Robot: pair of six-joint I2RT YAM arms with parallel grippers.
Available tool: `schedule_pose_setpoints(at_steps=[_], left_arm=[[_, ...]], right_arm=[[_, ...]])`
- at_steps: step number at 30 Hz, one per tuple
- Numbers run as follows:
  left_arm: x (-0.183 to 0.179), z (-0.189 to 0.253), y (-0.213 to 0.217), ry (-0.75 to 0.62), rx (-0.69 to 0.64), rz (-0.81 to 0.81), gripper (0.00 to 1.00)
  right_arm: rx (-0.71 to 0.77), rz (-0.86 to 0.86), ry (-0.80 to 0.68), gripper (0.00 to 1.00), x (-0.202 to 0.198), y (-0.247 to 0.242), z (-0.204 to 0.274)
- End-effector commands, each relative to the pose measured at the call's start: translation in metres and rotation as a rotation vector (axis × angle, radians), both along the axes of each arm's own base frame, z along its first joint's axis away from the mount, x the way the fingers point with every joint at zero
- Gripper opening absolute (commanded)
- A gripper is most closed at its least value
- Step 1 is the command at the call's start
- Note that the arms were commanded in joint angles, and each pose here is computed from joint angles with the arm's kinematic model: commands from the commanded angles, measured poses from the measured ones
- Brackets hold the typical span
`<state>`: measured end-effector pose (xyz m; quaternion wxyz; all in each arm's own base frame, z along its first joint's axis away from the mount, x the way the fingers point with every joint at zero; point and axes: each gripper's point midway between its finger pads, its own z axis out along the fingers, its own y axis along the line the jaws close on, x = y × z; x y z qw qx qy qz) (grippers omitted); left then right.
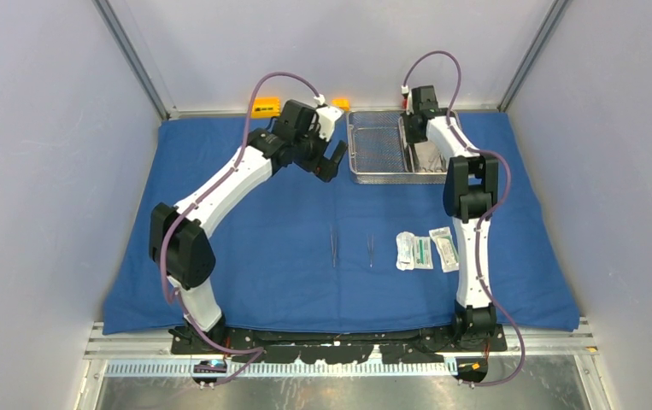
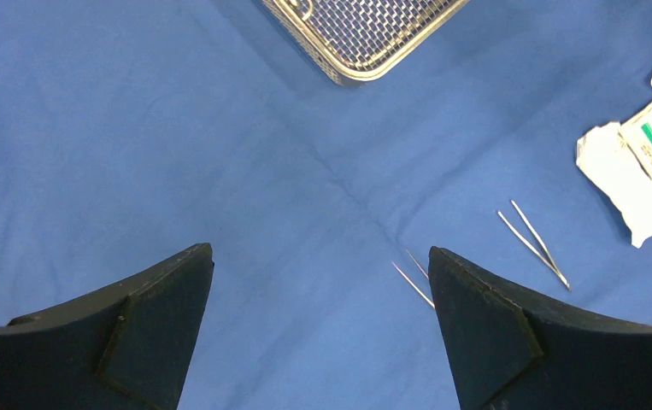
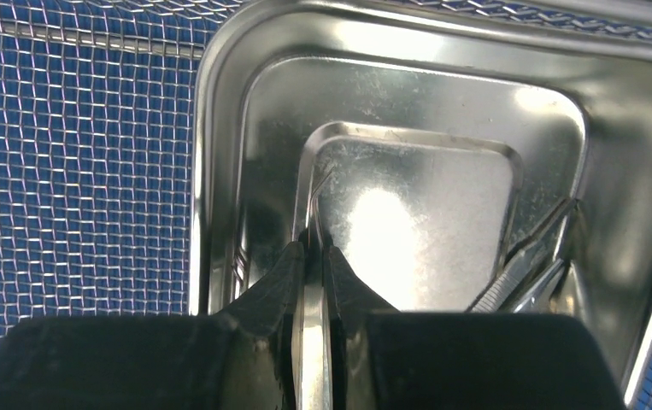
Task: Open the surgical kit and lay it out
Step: Pick up the medical item from the container, then place the medical item in the surgical kit.
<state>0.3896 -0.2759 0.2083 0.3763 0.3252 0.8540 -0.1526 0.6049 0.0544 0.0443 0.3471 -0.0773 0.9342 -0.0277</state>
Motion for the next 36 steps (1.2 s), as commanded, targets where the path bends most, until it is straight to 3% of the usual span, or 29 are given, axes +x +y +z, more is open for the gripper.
schedule_pose_setpoints(at_steps=[1,8,16,22,26,36], left_arm=[[0.020,0.040,0.001,-0.061,-0.100,0.075,1.00],[0.039,0.057,0.004,-0.008,-0.295,0.177,1.00],[0.044,0.090,-0.019,0.076,-0.539,0.203,0.95],[0.040,0.093,-0.045,0.246,-0.681,0.197,0.85],[0.038,0.094,-0.055,0.308,-0.735,0.195,0.81],[0.033,0.073,-0.066,0.436,-0.788,0.257,0.70]], right_arm=[[-0.005,-0.015,-0.158,0.00,0.005,-0.002,0.089],[0.060,0.007,-0.253,0.00,-0.013,0.006,0.154],[0.291,0.180,-0.309,0.00,-0.078,0.052,0.218],[0.502,0.360,-0.261,0.01,-0.149,0.106,0.231],[0.566,0.437,-0.218,0.01,-0.179,0.135,0.229],[0.594,0.539,-0.154,0.01,-0.208,0.170,0.214]])
